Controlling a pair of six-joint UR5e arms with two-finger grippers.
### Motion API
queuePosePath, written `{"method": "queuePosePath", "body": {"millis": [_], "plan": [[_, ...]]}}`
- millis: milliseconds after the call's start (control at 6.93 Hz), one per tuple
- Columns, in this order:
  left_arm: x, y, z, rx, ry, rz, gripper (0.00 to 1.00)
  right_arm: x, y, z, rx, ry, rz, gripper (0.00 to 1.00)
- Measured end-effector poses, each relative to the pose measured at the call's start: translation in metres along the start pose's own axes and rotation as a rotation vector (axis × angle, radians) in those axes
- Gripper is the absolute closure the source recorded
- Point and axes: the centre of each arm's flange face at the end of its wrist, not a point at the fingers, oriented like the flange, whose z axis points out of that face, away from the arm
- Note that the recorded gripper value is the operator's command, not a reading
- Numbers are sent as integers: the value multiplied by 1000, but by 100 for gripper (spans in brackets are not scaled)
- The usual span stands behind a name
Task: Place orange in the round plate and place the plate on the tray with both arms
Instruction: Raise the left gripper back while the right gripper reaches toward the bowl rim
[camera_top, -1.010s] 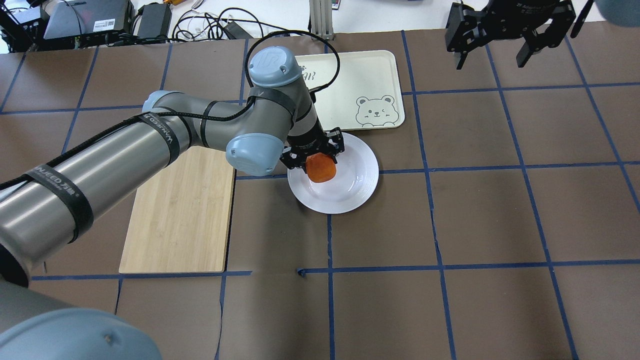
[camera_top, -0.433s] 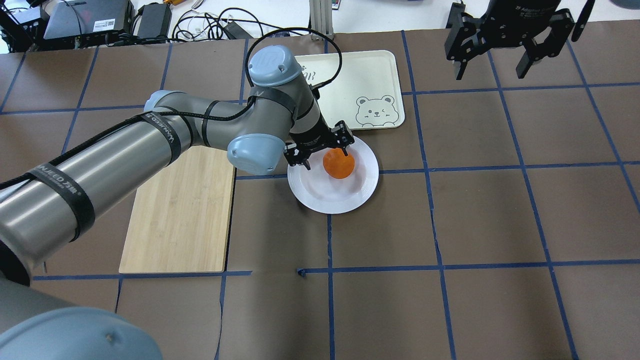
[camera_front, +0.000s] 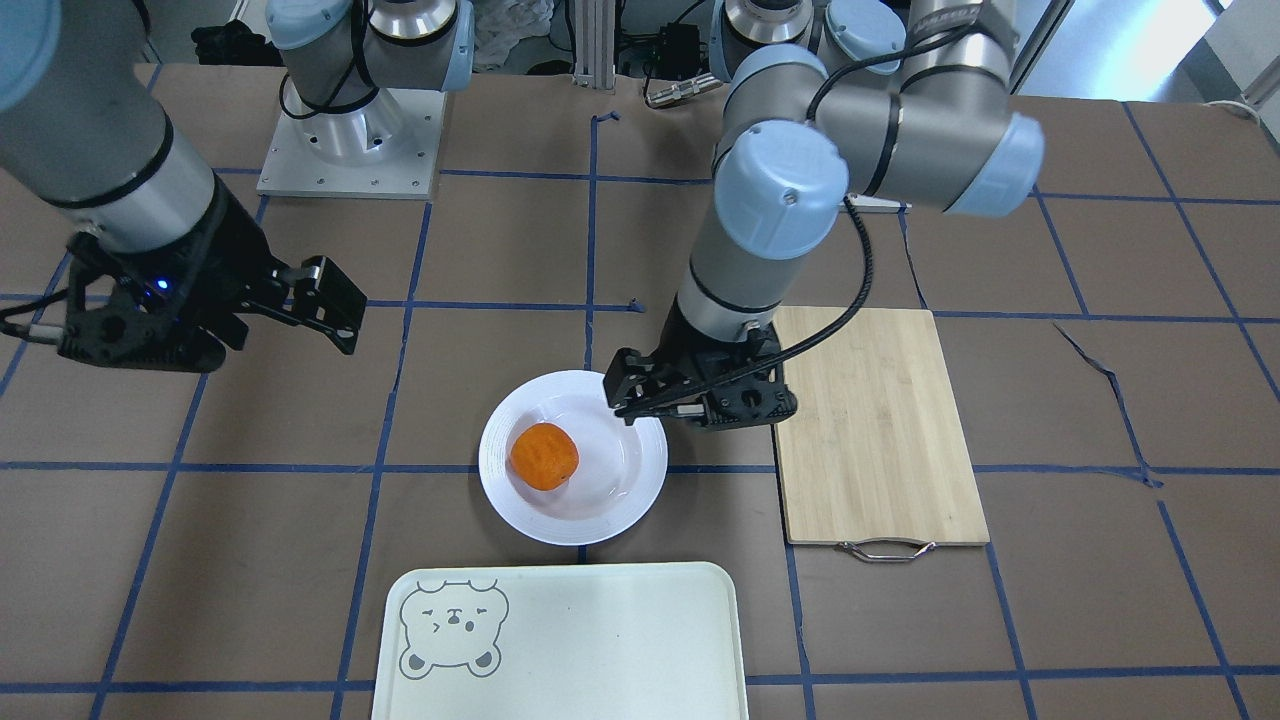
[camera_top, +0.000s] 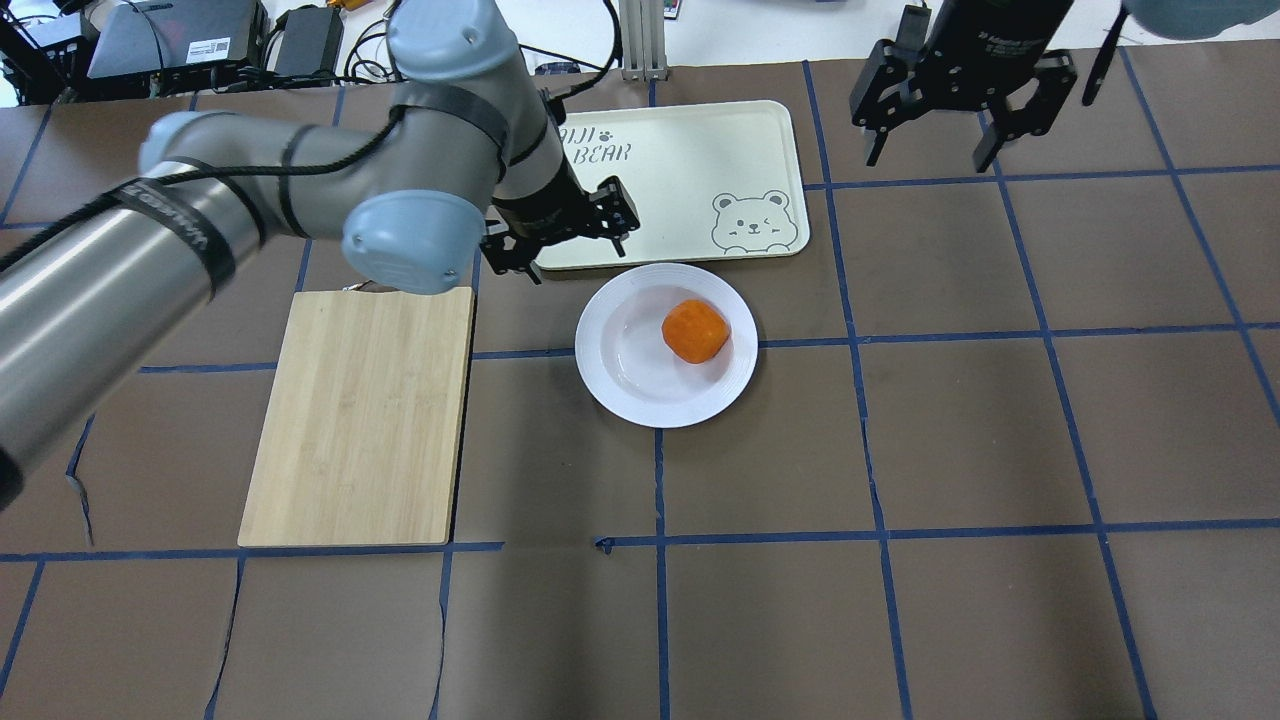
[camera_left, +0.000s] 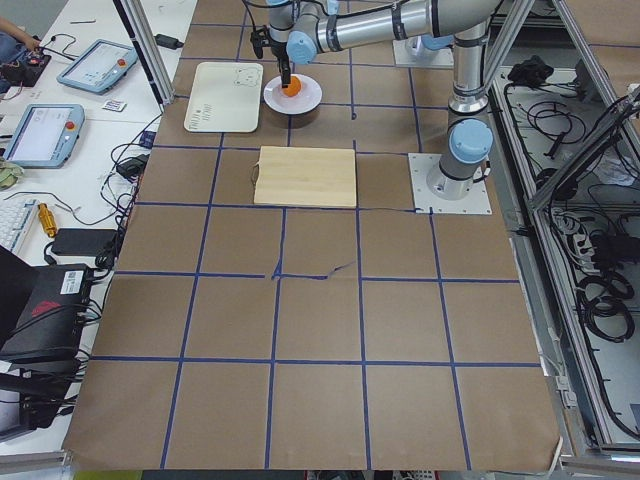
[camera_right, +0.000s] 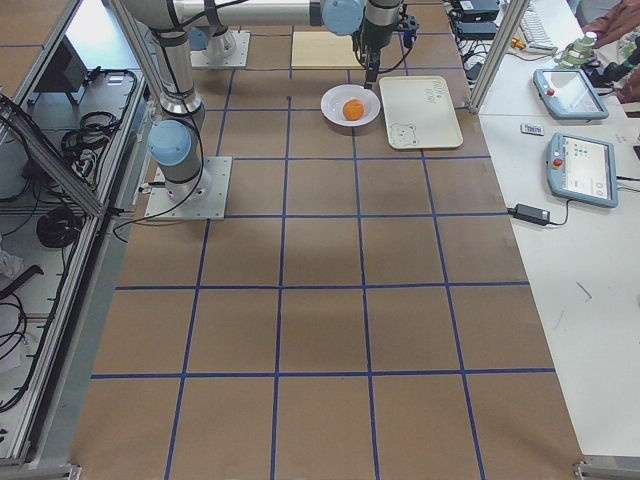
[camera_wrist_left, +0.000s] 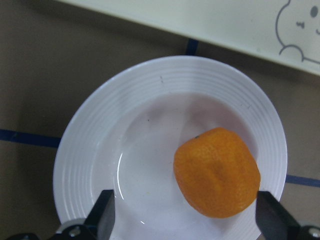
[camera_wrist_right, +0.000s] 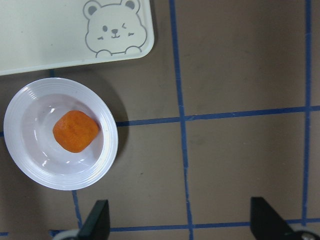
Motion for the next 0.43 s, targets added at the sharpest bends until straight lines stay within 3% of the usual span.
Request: {"method": "queuePosePath", "body": {"millis": [144,433], "plan": [[-26,2,-44,-36,-32,43,0,-4,-21,34,0,-55,0,0],[-58,29,-117,-69,-62,128,0,-2,-54,118,18,-89,28,2]]}}
